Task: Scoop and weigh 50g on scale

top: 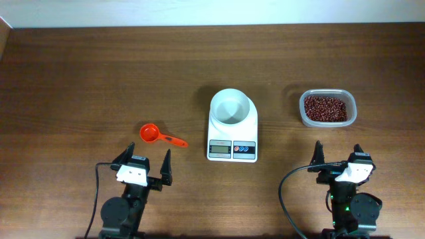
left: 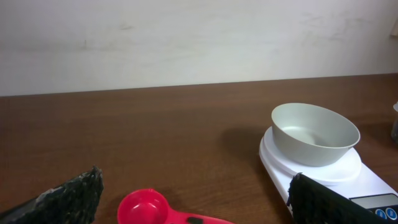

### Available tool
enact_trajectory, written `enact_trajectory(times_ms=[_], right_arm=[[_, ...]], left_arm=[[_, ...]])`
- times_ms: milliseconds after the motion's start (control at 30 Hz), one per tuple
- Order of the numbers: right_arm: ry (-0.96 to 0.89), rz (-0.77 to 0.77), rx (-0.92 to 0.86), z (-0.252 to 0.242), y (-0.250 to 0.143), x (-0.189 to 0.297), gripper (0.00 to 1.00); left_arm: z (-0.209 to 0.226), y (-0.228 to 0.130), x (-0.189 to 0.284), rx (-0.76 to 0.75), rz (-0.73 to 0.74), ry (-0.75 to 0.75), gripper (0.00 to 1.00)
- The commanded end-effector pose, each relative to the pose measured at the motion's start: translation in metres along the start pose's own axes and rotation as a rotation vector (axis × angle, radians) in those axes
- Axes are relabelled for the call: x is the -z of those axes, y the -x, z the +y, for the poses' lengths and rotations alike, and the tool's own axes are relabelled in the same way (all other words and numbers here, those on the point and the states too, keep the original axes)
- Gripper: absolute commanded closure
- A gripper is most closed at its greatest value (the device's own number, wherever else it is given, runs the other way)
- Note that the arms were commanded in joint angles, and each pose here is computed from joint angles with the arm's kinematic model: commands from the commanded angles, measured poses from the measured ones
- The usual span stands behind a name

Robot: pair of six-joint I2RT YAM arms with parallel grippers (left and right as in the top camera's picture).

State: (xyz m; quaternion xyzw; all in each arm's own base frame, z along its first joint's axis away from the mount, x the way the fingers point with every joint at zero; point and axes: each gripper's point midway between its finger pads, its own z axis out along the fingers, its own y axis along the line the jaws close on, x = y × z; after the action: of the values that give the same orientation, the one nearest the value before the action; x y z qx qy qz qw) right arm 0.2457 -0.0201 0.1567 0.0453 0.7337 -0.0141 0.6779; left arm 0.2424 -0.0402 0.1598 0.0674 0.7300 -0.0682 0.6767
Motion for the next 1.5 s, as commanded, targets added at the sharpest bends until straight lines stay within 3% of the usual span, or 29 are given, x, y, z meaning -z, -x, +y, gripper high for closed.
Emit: enact_trajectory(times_ms=[0,633,800,933,1167,1300,1467], right_arm=[[0.012,0.014,0.008,0.002,-0.005,0.0,0.01],[0.012,0.014,0.008,0.002,-0.005,0.0,0.01],[0.012,0.014,0.008,0.002,-0.005,0.0,0.01],[0.012,0.014,0.008,0.002,-0.005,0.0,0.01],[0.012,0.014,0.008,0.002,-0.005,0.0,0.01],[0.012,0.014,0.008,0.002,-0.005,0.0,0.01],[0.012,0.014,0.008,0.002,-0.005,0.0,0.01]], left_arm=[[0.001,-0.001,0.0,0.009,-0.004,0.009,0.01],[0.0,0.004,0.0,0.008,-0.024,0.001,0.01],[-0.002,0.06,0.008,-0.013,-0.241,-0.008,0.01],[-0.002,0.089,0.018,-0.016,-0.286,0.0,0.01],[0.02,0.128,0.031,0.003,-0.147,0.133,0.01],[0.021,0.146,0.028,0.006,-0.042,0.14,0.01],[0.014,0.172,0.019,0.015,0.191,0.092,0.01]])
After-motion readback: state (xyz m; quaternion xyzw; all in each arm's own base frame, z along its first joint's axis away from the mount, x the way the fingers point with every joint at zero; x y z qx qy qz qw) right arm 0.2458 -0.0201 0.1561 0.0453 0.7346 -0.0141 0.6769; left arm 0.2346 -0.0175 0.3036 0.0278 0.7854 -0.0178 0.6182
